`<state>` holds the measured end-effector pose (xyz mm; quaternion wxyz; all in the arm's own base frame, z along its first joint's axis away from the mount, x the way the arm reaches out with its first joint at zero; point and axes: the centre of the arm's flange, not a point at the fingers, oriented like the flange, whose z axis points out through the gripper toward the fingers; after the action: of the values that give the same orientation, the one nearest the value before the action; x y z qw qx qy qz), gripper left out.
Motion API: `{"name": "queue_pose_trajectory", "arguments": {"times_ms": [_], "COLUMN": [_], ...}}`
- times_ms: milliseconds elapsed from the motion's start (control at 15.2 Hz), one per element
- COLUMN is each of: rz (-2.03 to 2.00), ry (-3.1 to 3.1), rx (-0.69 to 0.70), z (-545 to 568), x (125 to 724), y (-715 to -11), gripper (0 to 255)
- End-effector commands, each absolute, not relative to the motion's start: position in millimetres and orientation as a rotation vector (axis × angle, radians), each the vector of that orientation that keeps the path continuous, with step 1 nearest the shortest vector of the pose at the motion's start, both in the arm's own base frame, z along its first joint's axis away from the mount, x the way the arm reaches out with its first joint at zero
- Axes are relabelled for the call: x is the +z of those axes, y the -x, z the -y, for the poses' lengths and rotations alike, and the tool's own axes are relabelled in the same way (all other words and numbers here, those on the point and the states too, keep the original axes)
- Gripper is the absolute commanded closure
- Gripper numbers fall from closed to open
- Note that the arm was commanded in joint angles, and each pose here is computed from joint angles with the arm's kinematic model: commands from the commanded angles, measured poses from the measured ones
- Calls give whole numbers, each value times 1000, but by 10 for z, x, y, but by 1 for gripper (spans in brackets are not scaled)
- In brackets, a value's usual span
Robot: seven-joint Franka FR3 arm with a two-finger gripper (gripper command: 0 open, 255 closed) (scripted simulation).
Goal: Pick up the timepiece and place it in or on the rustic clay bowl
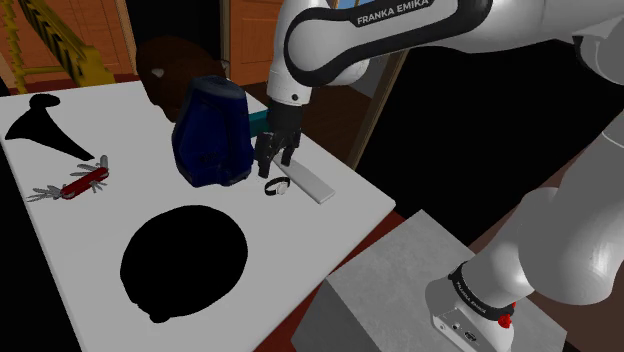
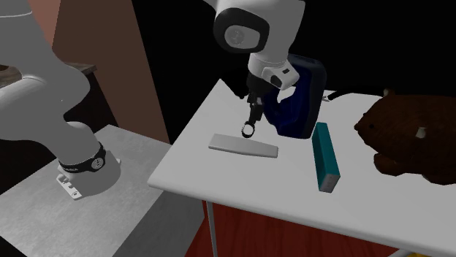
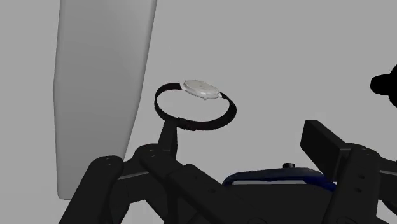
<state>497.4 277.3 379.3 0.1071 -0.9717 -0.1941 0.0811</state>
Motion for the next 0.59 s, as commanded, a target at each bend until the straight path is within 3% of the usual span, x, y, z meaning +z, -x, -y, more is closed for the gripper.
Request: {"name": "queue_pose_trajectory", "arguments": {"times_ms": [0,528], "rz": [577,577], "ry": [2854,2854], "rx": [242,242], "z": [-2836,-2899], "x": [3686,3352], "y": [-5008,-4938], "gripper": [0,0]}}
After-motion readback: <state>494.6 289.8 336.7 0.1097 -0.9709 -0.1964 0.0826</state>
